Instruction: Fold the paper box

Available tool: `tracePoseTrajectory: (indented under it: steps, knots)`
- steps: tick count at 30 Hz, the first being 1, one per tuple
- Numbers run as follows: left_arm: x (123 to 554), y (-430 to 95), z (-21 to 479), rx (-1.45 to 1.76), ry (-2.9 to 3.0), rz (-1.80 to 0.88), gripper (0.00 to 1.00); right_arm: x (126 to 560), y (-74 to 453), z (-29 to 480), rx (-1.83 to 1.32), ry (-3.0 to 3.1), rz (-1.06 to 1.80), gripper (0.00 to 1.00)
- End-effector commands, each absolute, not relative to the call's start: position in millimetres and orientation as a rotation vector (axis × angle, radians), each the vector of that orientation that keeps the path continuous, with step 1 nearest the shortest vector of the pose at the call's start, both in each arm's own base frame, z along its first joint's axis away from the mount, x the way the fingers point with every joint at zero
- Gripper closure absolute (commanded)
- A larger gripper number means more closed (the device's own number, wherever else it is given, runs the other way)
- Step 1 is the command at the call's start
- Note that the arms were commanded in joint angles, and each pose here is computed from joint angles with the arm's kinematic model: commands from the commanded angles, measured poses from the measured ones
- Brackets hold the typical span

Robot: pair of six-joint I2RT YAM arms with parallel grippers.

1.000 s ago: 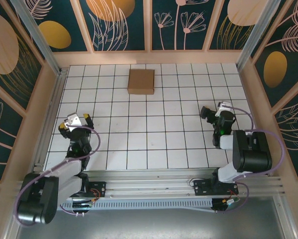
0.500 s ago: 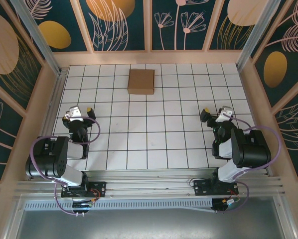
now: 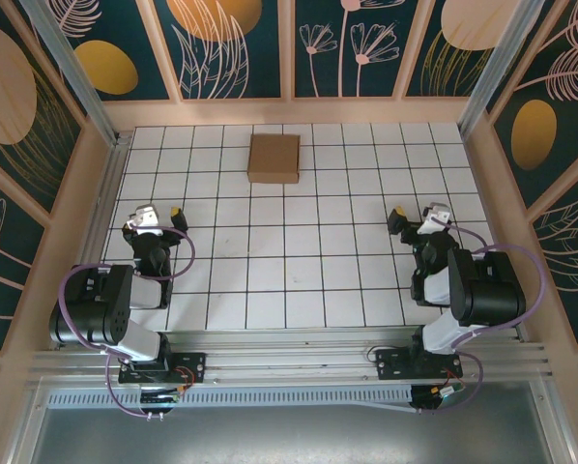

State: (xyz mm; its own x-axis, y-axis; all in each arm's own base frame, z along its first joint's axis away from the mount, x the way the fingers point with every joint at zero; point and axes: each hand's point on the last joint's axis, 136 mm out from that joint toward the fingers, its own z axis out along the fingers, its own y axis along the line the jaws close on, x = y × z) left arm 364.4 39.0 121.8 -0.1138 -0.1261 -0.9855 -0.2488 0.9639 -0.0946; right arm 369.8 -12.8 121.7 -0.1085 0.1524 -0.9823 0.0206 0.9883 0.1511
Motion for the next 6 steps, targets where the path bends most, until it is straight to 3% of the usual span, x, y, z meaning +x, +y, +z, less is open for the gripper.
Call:
tracePoseTrajectory:
  steps: [1, 6]
  knots:
    - [368.8, 38.7, 137.8, -0.275, 1.627, 0.094, 0.01, 375.2, -10.5, 128.9, 0.116, 1.656, 0.056, 0.01]
    - [368.7, 38.8, 137.8, -0.276, 1.627, 0.095, 0.01, 373.6, -10.9, 128.6, 0.119, 1.654, 0.057, 0.01]
